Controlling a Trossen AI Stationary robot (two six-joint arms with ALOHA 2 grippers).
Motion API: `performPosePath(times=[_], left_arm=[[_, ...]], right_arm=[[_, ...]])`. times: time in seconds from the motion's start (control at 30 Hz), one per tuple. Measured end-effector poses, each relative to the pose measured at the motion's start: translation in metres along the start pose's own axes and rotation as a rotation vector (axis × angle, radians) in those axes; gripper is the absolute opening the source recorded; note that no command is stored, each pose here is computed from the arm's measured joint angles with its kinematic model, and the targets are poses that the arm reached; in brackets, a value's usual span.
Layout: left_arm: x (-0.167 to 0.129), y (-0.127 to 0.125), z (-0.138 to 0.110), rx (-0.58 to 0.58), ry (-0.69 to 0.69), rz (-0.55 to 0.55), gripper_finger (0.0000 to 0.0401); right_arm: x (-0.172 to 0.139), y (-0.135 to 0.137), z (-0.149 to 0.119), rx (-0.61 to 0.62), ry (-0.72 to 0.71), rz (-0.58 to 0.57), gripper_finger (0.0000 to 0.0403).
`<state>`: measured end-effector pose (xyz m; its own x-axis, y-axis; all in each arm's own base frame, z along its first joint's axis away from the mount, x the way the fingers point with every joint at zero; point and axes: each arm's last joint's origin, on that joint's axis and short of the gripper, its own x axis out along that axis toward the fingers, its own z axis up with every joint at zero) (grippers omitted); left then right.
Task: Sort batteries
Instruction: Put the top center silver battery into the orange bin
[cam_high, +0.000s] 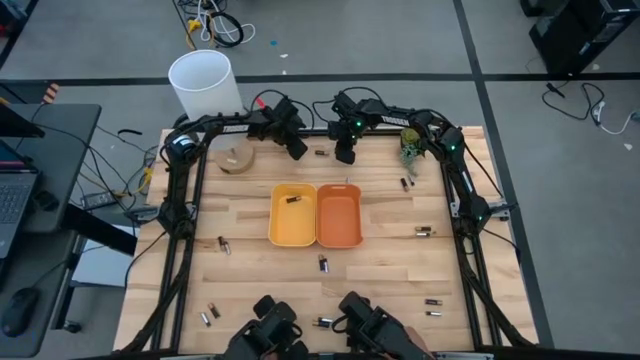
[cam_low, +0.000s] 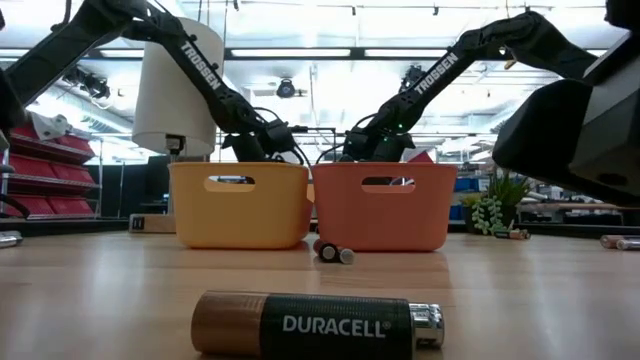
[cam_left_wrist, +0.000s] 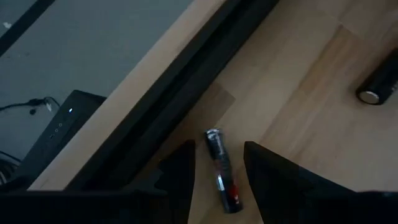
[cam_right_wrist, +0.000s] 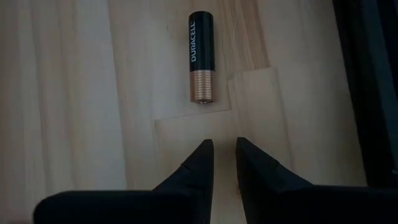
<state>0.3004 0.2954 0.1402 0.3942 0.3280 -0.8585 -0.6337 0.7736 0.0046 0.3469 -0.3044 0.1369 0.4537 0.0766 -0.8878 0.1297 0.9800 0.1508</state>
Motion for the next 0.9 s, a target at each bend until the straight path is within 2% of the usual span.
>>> performPosePath(times=[0.17,0.27,0.53,0.63,0.9], left_arm=[[0.0,0.0,-0.001,0.02,0.008,0.004,0.0151],[0.001,-0.001,-0.003,0.015,0.02,0.003,0.0134],[0.001,-0.001,-0.005,0.003,0.022,0.003,0.0032],[0.001,-0.001,-0.004,0.003,0.009,0.004,0.0032],[-0.001,-0.012,0.003,0.017,0.008,-0.003,0.0042]], right_arm=[[0.0,0.0,0.0,-0.007,0.0,0.0,0.0058],[0.0,0.0,0.0,-0.008,-0.001,-0.001,0.0058],[0.0,0.0,-0.001,0.016,0.009,0.004,0.0058],[-0.001,0.002,-0.003,0.053,0.025,0.027,0.0058],[-0.01,0.011,-0.009,0.095,0.034,0.188,0.0058]])
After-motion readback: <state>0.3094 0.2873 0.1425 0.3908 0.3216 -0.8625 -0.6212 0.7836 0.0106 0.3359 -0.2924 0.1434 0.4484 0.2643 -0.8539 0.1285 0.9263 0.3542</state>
